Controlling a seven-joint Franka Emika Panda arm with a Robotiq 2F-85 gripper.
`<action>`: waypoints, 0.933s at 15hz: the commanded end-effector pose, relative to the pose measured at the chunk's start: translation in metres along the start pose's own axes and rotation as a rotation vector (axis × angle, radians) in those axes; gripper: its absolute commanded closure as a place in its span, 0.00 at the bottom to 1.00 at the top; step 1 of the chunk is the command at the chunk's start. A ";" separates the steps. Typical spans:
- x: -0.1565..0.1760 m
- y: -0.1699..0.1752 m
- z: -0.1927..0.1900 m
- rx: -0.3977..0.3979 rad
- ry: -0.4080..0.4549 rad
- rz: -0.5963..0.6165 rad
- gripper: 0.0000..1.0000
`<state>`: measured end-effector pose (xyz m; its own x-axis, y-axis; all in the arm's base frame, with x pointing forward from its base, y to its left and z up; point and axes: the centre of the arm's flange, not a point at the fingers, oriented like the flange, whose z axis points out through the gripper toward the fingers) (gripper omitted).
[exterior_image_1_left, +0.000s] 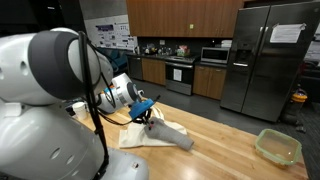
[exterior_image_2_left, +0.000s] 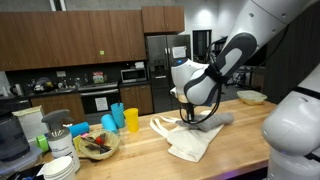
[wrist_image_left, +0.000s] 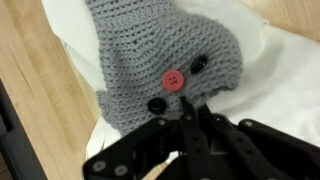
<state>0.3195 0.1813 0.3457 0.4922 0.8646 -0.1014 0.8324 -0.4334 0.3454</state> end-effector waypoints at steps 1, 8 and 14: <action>0.000 0.000 0.000 0.000 0.000 0.000 0.97; -0.015 0.016 0.008 0.027 -0.006 0.046 0.99; -0.067 0.060 0.027 0.098 0.007 0.218 0.99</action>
<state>0.3435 0.1298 0.3496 0.6121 0.7883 -0.0622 0.7650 -0.5704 0.2990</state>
